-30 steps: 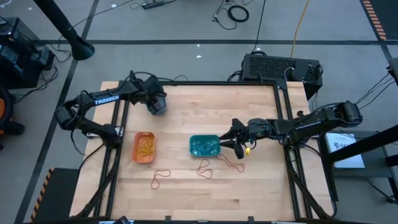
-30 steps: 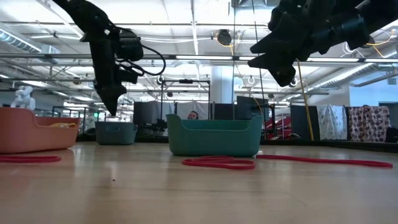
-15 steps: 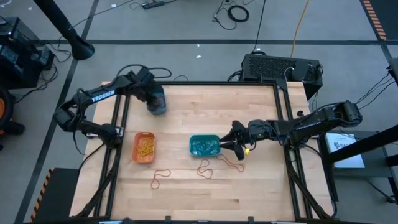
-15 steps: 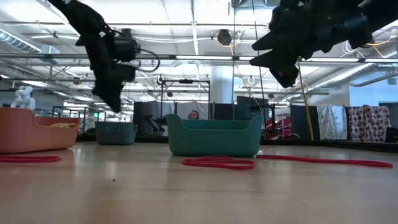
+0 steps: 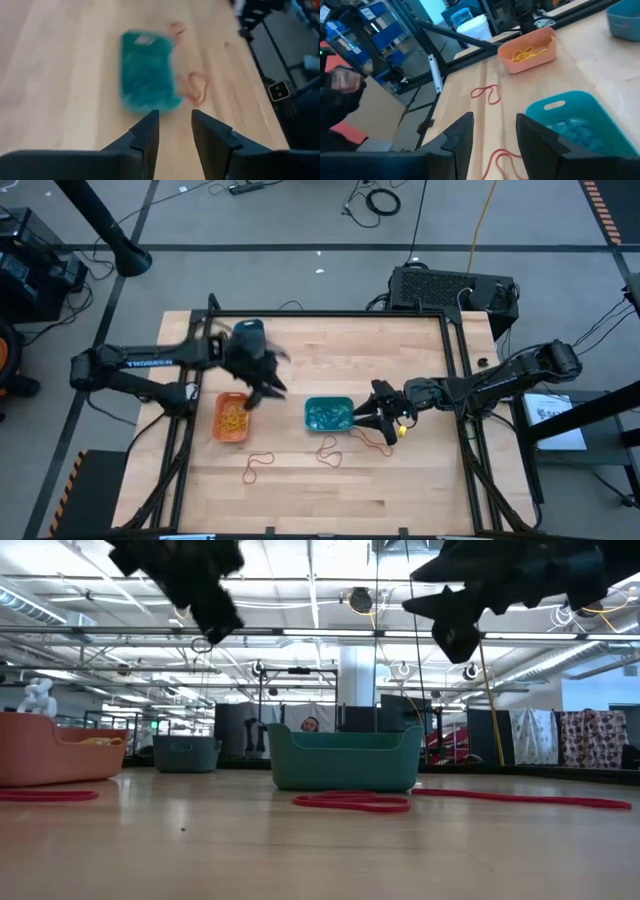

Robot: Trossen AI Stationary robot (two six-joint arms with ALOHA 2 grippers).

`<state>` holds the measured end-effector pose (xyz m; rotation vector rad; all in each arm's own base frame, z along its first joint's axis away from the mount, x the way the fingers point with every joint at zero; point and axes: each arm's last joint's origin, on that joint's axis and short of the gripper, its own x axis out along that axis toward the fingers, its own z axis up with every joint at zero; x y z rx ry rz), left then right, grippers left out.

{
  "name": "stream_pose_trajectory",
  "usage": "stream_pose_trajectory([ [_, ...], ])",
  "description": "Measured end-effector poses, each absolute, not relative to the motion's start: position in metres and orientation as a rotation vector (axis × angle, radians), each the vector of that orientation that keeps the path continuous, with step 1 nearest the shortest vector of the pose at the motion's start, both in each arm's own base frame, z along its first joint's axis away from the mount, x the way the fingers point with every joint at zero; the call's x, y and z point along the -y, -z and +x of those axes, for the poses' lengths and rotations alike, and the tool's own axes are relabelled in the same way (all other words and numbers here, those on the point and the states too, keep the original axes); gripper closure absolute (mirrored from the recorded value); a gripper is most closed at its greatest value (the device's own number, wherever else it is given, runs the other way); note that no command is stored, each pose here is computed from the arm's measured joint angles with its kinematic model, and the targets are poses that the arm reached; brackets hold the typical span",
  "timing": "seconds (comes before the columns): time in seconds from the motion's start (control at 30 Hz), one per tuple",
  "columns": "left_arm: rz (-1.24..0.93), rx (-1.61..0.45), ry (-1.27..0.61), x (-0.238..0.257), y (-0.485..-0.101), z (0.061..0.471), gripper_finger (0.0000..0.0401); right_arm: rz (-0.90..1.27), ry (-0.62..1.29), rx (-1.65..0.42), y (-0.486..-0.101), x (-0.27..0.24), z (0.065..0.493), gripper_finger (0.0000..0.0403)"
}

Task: Sort rubber bands into baskets
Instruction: Put the red rubber band into the blue bin

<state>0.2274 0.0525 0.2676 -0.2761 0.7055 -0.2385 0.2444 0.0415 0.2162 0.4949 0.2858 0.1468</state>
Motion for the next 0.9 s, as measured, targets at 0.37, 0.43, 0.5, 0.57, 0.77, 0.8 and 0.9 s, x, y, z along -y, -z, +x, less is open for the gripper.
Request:
stream_pose_trajectory([
  [0.37,0.147,-0.498,0.472,0.080,-0.230,0.287,0.0280,0.462,-0.170,-0.283,-0.217,-0.075,0.236,0.0261],
  [0.43,0.221,-0.461,0.496,0.101,-0.213,0.298,0.0280,0.453,-0.157,-0.278,-0.217,-0.081,0.234,0.0261],
  [0.5,0.280,-0.439,0.512,0.116,-0.194,0.307,0.0280,0.443,-0.134,-0.274,-0.215,-0.087,0.233,0.0261],
  [0.57,0.303,-0.430,0.528,0.126,-0.177,0.318,0.0280,0.428,-0.120,-0.289,-0.211,-0.093,0.232,0.0261],
  [0.77,0.300,-0.480,0.507,0.132,-0.143,0.354,0.0280,0.394,-0.123,-0.332,-0.192,-0.115,0.234,0.0261],
  [0.8,0.300,-0.504,0.502,0.131,-0.138,0.359,0.0280,0.391,-0.127,-0.341,-0.188,-0.119,0.235,0.0261],
  [0.9,0.303,-0.594,0.494,0.129,-0.127,0.368,0.0280,0.388,-0.149,-0.371,-0.173,-0.131,0.238,0.0261],
])
